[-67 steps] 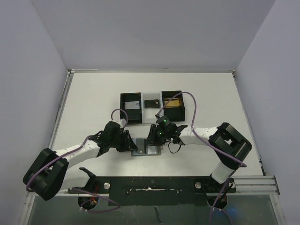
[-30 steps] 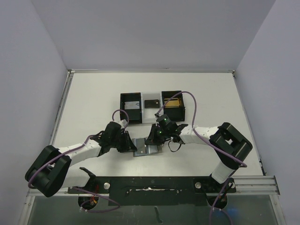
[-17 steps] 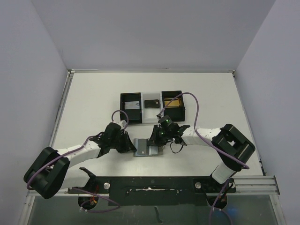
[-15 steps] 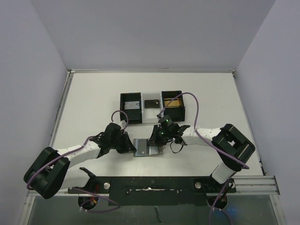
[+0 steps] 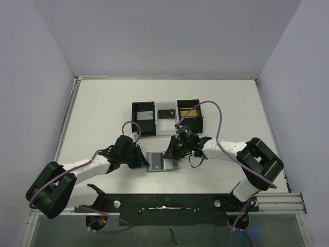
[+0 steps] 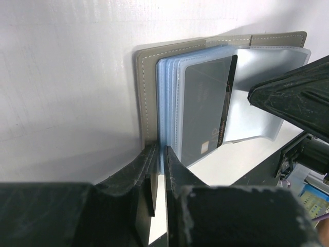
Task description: Take the credit cards out of the card holder
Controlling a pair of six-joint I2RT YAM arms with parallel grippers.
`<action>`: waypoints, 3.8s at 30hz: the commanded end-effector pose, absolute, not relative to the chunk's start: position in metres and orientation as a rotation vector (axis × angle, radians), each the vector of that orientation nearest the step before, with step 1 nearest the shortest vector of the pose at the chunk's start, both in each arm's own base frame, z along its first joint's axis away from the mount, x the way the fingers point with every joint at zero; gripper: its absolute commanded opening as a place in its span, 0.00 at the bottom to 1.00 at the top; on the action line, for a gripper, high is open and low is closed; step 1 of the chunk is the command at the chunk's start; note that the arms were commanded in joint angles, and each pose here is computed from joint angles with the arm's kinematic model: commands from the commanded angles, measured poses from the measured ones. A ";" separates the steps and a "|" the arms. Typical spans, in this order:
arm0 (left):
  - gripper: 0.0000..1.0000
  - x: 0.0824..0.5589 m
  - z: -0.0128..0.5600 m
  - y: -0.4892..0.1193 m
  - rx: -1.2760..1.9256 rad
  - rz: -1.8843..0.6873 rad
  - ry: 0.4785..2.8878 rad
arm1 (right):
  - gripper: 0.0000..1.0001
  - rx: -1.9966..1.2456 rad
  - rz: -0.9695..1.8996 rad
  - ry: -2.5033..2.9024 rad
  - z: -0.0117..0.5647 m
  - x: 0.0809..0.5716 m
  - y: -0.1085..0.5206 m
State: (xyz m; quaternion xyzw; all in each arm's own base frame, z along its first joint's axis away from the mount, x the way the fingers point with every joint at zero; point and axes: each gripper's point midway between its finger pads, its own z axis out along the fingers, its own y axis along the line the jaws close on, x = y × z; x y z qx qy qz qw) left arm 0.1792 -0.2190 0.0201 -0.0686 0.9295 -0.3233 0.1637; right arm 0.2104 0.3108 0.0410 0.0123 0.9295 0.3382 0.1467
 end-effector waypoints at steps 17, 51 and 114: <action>0.38 0.219 0.078 -0.253 -0.092 -1.048 2.450 | 0.22 0.006 1.054 2.631 0.048 0.215 0.321; 0.15 0.183 0.000 -0.233 -0.059 -0.750 2.735 | 0.00 -0.014 1.052 2.643 0.043 0.214 0.313; 0.04 0.174 -0.009 -0.251 -0.079 -0.701 2.738 | 0.28 0.194 1.331 2.524 0.031 0.204 0.294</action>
